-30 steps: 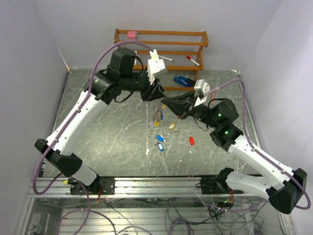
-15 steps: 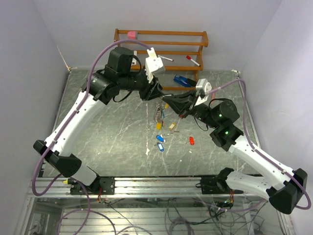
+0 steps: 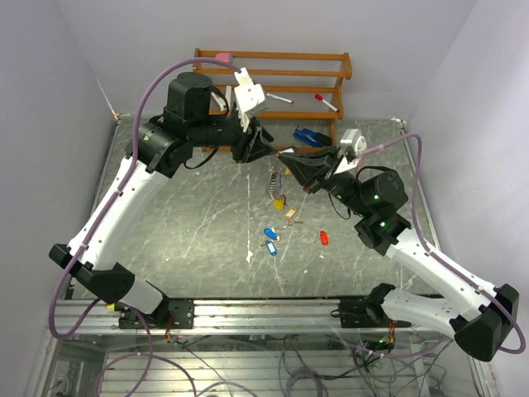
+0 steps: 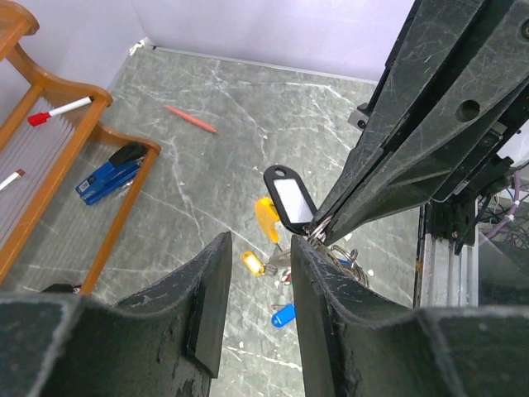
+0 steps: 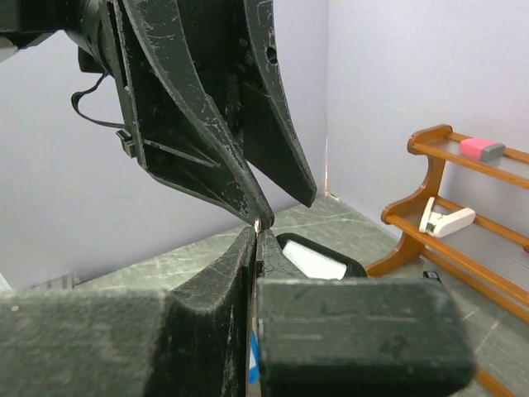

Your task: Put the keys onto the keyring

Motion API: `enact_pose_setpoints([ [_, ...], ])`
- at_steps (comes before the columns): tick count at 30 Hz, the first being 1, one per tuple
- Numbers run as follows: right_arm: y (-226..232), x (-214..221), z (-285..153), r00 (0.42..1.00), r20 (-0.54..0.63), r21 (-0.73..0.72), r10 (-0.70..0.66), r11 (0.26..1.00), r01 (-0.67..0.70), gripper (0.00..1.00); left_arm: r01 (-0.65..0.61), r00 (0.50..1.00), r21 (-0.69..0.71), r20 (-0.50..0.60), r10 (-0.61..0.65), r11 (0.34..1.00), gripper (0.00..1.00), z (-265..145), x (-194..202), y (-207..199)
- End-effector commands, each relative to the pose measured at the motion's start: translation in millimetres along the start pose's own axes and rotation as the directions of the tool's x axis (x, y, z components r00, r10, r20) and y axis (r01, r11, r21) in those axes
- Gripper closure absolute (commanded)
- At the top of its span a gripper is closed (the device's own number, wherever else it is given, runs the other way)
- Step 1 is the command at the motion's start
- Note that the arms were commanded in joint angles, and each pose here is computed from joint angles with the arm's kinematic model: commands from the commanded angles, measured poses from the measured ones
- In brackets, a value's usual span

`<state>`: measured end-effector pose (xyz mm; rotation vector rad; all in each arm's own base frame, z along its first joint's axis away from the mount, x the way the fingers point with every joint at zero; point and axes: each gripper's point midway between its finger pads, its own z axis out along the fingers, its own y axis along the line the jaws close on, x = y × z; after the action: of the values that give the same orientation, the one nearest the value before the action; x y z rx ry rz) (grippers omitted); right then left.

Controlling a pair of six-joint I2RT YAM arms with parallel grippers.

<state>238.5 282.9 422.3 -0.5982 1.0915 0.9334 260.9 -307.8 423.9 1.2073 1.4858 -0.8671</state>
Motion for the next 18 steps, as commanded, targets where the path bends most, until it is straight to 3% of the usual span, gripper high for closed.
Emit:
enact_pose_setpoints([
  [1,-5,-17,5,0.996,0.088,0.033,0.014,0.999,-0.017,1.00,-0.006,0.998,0.043,0.064,0.003,0.999,0.54,-4,-18,-10],
  [18,-27,-25,3,0.985,0.163,0.172,0.052,0.982,-0.080,1.00,0.034,0.998,0.054,0.046,-0.036,0.998,0.51,-1,-5,-13],
])
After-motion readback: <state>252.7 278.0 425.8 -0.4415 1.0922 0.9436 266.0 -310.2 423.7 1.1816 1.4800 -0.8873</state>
